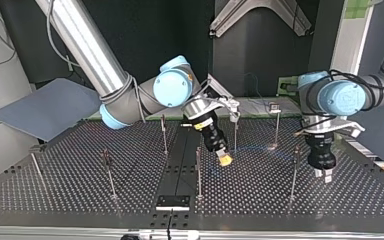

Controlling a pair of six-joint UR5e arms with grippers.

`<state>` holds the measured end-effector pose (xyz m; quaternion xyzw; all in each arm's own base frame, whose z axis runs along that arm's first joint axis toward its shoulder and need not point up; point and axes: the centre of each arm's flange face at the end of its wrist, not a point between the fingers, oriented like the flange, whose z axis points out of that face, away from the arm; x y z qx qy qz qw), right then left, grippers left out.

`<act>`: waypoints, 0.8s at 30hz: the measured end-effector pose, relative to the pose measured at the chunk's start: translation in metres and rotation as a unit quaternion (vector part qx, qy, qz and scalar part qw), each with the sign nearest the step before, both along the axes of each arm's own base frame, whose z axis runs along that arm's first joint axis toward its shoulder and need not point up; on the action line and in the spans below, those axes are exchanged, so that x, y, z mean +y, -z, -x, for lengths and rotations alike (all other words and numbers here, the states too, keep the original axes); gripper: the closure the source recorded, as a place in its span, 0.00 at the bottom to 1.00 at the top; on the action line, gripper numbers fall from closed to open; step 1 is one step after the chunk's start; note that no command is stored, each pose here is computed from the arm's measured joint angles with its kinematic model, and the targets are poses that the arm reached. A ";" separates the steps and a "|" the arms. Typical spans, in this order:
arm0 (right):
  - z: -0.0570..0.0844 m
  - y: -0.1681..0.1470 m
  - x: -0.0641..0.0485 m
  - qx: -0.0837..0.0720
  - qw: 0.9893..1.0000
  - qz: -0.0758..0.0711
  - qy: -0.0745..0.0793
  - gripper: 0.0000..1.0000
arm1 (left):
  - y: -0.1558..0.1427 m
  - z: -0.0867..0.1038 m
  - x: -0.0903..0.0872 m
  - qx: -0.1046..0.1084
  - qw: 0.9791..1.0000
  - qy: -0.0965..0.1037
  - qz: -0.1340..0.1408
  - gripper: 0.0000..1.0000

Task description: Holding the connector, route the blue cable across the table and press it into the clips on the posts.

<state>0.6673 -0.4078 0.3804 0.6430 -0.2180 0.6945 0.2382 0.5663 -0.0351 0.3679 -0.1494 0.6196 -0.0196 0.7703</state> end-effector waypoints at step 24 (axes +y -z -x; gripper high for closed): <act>-0.002 -0.001 0.004 0.000 1.000 0.000 -0.001 1.00 | 0.018 0.071 -0.021 0.094 0.995 -0.014 0.041 0.02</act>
